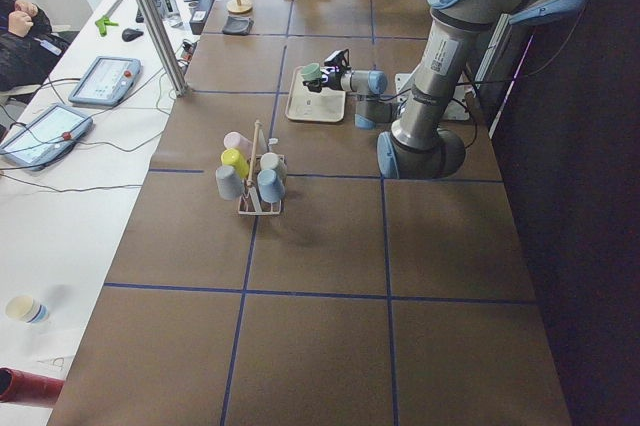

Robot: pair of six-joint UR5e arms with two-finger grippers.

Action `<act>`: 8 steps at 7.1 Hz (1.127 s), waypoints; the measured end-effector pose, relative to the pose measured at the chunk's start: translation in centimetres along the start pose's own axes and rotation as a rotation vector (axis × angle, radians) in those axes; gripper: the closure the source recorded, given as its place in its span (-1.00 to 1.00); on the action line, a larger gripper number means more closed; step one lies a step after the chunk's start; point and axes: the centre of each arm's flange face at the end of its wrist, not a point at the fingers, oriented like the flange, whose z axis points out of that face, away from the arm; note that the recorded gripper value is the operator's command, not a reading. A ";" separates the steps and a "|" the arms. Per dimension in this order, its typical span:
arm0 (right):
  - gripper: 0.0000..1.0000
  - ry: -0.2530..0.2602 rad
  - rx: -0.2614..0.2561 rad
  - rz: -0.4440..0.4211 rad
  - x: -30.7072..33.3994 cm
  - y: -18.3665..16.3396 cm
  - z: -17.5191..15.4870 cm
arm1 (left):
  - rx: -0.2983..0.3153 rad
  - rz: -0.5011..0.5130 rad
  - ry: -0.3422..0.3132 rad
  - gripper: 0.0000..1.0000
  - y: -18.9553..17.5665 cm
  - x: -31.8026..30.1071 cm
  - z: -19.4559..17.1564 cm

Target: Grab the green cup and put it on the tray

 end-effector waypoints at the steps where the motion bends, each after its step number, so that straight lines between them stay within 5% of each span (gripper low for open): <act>1: -1.00 0.000 0.000 0.000 0.0 0.0 0.0 | -0.002 0.003 -0.002 -0.61 0.0 0.0 0.0; 8: -1.00 0.000 0.000 0.000 0.0 0.0 0.0 | -0.022 0.083 -0.015 -0.99 -0.2 0.3 0.3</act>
